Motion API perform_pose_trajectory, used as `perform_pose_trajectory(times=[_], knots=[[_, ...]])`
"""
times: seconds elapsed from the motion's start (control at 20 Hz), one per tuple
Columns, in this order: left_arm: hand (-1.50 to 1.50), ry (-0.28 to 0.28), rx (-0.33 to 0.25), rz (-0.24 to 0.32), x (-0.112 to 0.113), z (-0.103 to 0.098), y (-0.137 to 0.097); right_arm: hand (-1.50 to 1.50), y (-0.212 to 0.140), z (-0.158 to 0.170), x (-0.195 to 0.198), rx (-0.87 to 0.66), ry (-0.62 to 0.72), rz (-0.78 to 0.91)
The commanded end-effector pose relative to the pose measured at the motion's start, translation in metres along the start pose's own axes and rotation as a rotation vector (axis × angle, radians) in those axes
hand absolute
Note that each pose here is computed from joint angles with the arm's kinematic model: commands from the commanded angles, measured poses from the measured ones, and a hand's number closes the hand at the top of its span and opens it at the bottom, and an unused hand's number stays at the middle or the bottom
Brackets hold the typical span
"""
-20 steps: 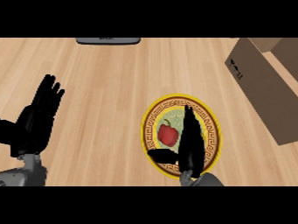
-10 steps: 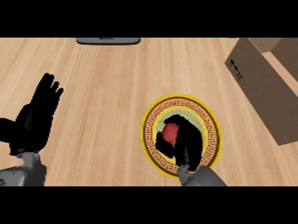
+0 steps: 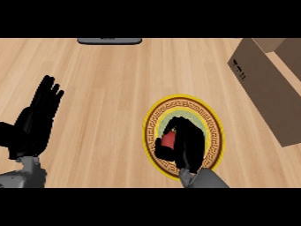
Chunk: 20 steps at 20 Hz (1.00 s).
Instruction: Pick the bell pepper from the plate and place it in the cardboard box
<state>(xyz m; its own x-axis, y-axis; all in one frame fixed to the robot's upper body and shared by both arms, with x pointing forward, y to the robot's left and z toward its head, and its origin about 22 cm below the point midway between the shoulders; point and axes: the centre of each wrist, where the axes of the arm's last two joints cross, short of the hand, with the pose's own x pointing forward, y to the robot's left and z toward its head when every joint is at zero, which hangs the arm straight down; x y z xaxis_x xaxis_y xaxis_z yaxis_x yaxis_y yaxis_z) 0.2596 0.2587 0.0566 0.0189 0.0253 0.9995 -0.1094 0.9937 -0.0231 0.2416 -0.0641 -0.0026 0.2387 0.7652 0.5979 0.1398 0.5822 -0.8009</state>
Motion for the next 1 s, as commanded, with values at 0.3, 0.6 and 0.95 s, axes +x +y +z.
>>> perform_pose_trajectory(times=[0.3,0.6,0.95], knots=[[0.00,0.021,0.001,0.001,-0.007,-0.007,0.003,1.50,-0.021,0.000,0.045,0.259,-0.590,0.426],[0.00,0.011,0.008,0.012,-0.003,-0.001,0.017,1.50,-0.080,0.031,0.088,0.203,-0.677,0.429],[0.00,0.008,0.009,-0.005,-0.001,0.003,0.009,1.50,-0.138,0.002,0.095,-0.079,-0.491,0.158]])
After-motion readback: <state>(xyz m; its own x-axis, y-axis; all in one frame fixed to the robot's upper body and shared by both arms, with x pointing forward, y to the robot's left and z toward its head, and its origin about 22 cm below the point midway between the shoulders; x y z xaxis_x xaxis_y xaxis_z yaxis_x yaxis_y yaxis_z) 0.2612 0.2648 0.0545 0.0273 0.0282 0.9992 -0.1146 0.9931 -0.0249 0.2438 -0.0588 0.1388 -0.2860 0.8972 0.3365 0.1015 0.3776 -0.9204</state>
